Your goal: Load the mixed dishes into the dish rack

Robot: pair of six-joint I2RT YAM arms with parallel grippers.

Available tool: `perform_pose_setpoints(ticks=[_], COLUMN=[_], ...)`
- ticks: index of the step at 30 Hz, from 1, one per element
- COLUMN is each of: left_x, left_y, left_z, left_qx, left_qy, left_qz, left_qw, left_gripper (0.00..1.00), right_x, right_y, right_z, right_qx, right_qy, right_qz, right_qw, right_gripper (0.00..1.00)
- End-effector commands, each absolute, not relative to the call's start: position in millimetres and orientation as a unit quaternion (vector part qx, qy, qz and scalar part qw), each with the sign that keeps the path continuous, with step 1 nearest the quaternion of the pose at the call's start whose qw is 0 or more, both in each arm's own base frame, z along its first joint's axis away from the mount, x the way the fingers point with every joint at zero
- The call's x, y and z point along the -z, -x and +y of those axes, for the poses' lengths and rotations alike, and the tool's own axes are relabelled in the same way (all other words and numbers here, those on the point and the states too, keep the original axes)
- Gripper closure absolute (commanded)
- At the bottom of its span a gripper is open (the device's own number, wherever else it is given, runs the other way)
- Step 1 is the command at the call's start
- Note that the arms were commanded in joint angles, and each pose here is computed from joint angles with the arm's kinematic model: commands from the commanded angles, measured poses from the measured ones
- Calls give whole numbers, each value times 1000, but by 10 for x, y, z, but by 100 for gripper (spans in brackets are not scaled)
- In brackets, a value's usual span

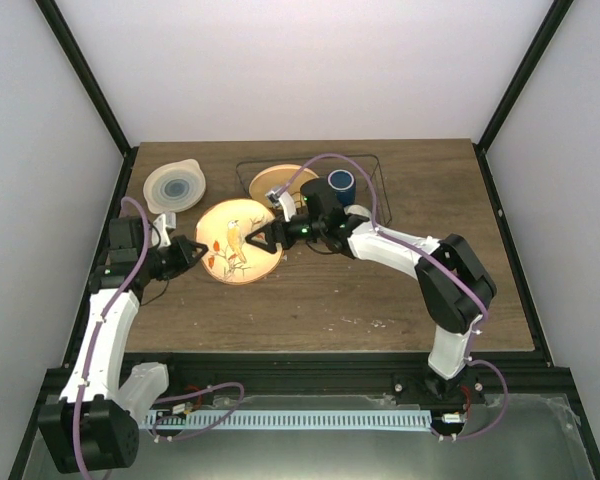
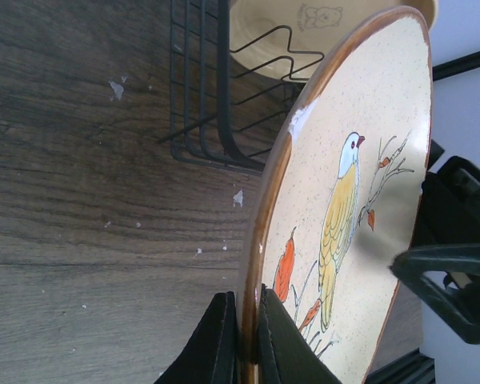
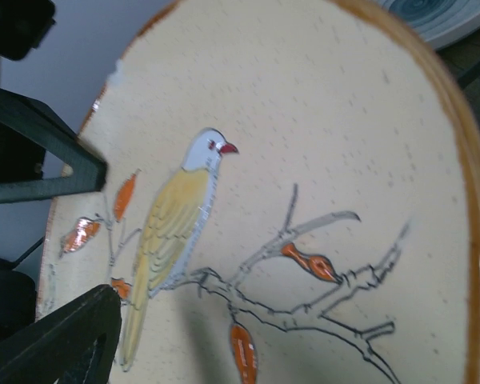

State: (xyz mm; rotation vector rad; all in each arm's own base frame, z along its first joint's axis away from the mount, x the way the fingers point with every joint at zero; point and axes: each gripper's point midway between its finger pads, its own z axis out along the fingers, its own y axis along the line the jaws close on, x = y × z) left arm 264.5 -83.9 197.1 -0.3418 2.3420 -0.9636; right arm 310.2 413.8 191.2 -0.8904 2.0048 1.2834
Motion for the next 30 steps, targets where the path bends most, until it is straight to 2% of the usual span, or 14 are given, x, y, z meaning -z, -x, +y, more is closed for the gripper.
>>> perform_pose_setpoints(ticks=[1, 5, 8, 11, 15, 20, 23, 30], left_x=[-2622, -2600, -2550, -2468, -2306, -2102, -2059, -2033], left_y=[-2711, -2726, -2753, -2792, -2873, -2949, -2970, -2956], left_z=[-952, -950, -960, -973, -953, -937, -935, -929], left_qx=[402, 402, 404, 408, 402, 395, 394, 389], left_qy=[74, 76, 78, 82, 90, 97, 95, 89], left_qz=[836, 836, 837, 836, 839, 846, 846, 849], left_qw=[366, 365, 361, 358, 355, 344, 346, 347], left_gripper=[100, 100, 100, 100, 93, 72, 64, 56], right_x=[-2022, -2018, -2021, -2034, -2046, -2048, -2085, -2218], right_y=[-3143, -3132, -3130, -3108, -3076, -3089, -3138, -3262], right_z=[4195, 4204, 4204, 4207, 4211, 4190, 4164, 4106], right_qx=[-479, -480, -477, -479, -483, -470, -453, -432], right_qy=[347, 355, 359, 365, 374, 384, 390, 398], right_qz=[743, 740, 740, 736, 729, 728, 728, 723], right_qw=[313, 310, 310, 308, 308, 319, 337, 364], right_gripper=[28, 65, 80, 91, 98, 99, 99, 99])
